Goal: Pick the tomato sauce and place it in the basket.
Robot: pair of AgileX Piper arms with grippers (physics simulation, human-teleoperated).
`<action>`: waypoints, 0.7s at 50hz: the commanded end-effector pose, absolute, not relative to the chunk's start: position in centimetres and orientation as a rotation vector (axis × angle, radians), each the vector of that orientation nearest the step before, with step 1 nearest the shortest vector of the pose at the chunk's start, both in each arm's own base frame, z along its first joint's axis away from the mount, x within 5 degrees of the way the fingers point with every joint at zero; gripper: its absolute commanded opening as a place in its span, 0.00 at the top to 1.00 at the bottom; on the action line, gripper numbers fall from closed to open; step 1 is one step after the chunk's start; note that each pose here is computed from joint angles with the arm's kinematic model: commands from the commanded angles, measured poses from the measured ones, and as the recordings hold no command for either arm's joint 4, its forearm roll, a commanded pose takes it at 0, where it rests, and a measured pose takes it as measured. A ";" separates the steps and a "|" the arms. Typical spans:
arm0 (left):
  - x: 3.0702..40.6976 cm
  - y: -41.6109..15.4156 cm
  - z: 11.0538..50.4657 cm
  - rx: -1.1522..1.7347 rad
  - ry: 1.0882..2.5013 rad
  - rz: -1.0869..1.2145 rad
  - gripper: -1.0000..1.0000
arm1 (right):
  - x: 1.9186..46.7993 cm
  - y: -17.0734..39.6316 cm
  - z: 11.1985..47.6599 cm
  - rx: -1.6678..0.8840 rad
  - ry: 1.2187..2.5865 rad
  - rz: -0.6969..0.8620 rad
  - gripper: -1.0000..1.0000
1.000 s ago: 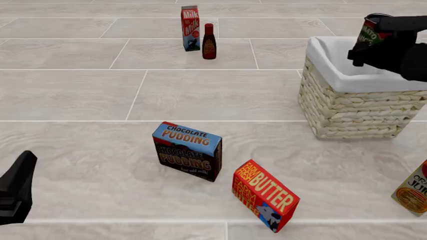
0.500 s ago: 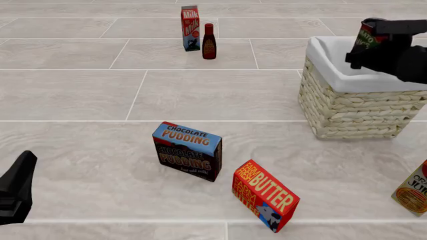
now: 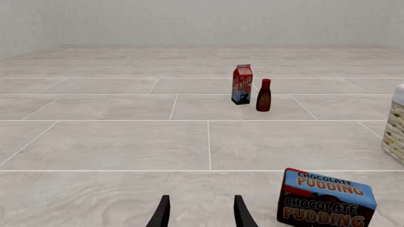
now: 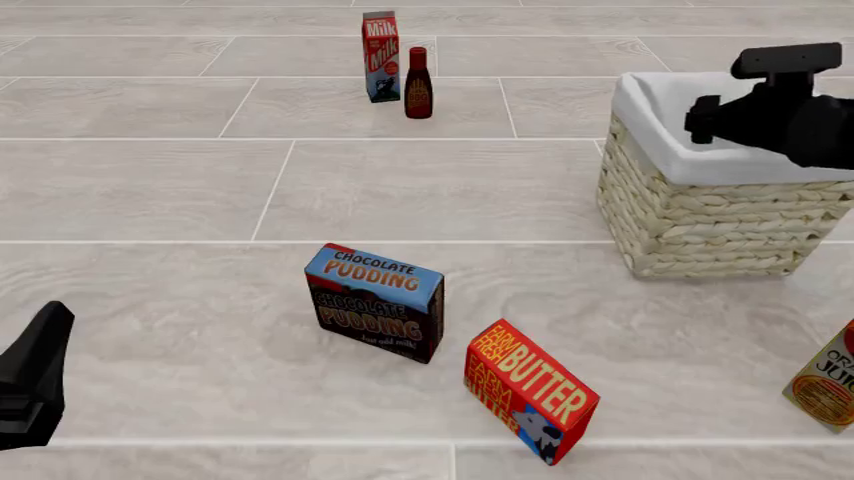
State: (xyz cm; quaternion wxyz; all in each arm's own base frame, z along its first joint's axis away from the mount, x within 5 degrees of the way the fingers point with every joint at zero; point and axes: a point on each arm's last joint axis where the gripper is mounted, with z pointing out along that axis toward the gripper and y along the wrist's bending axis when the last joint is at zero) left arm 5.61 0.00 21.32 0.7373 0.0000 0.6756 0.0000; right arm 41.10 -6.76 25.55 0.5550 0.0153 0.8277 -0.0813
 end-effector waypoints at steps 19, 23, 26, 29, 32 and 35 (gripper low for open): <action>5.6 0.0 21.3 0.000 1.484 0.000 0.00 | 40.0 -6.0 26.5 0.018 1.954 -0.184 0.00; 5.6 0.0 21.3 0.000 1.484 0.000 0.00 | 39.8 -5.8 26.8 0.018 1.953 -0.180 0.00; 5.6 0.0 21.3 0.000 1.484 0.000 0.00 | 39.6 -5.8 27.1 0.018 1.950 -0.180 0.00; 5.6 0.0 21.3 0.000 1.484 0.000 0.00 | 39.6 -5.9 27.2 0.017 1.949 -0.183 0.00; 5.6 0.0 21.3 0.000 1.484 0.000 0.00 | 39.6 -5.8 27.3 0.015 1.949 -0.182 0.00; 5.6 0.0 21.3 0.000 1.484 0.000 0.00 | 39.5 -5.7 27.4 0.013 1.948 -0.180 0.00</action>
